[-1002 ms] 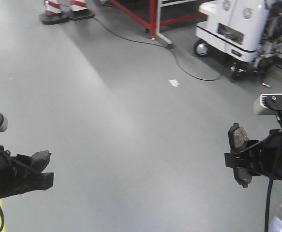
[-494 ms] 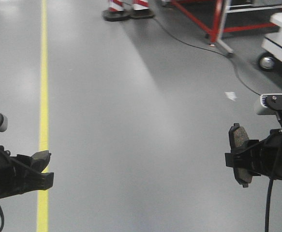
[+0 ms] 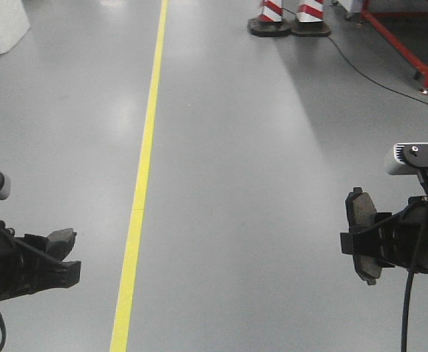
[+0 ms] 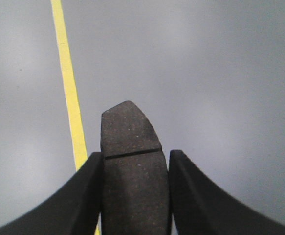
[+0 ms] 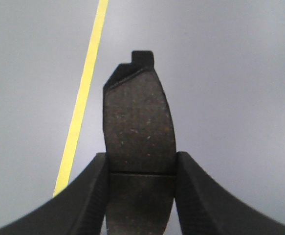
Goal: Move and align brake pads A on conveyor
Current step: 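Drive along the yellow floor line toward the traffic cones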
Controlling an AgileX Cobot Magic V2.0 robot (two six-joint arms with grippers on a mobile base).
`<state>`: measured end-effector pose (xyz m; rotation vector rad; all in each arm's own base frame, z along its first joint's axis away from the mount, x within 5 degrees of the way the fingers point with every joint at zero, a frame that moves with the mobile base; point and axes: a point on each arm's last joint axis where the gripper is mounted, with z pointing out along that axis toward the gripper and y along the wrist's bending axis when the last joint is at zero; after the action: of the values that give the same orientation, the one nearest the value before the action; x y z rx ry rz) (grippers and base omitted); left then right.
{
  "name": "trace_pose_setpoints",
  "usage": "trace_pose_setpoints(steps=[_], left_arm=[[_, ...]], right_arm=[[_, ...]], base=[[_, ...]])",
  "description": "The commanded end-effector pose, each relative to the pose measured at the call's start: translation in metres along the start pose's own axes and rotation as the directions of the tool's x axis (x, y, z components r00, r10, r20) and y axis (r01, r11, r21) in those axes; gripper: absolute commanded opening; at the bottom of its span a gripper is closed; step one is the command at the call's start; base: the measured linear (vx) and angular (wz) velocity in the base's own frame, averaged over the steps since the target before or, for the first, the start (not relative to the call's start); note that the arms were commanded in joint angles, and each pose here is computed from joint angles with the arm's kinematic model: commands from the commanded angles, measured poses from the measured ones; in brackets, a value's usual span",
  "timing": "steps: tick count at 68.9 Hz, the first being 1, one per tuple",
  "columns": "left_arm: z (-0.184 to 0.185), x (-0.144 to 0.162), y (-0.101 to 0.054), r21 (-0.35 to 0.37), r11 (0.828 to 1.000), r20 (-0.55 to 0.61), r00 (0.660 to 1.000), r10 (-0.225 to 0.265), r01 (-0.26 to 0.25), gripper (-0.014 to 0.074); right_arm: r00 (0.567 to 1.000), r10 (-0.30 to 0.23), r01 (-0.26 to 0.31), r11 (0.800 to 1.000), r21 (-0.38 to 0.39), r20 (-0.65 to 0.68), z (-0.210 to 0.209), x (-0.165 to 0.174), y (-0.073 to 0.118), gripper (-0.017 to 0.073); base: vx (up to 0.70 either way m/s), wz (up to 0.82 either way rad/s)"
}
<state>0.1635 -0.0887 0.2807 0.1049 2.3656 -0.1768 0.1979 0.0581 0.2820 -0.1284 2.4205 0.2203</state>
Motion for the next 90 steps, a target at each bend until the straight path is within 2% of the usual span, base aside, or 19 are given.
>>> trace_pose_setpoints(steps=[1,40,90], left_arm=[[-0.0073,-0.011,-0.0044,0.044,0.999,0.08,0.997,0.01,-0.013,0.0072],[-0.0073,-0.011,-0.0044,0.044,0.999,0.08,0.997,0.01,-0.013,0.0072],[-0.0073,-0.0109,-0.0044,0.044,0.999,0.079,0.997,0.01,-0.013,0.0072]], right_arm=[[0.994,-0.006,0.008,1.0,-0.015,0.112,-0.0102,-0.0144,0.0018,0.006],[0.994,-0.006,0.008,1.0,-0.015,0.112,-0.0102,-0.0144,0.0018,0.006],[0.994,-0.006,0.008,1.0,-0.014,0.111,-0.0101,-0.0143,0.0018,0.006]], base=[[0.2,0.29],[0.29,0.06],[0.44,-0.01]])
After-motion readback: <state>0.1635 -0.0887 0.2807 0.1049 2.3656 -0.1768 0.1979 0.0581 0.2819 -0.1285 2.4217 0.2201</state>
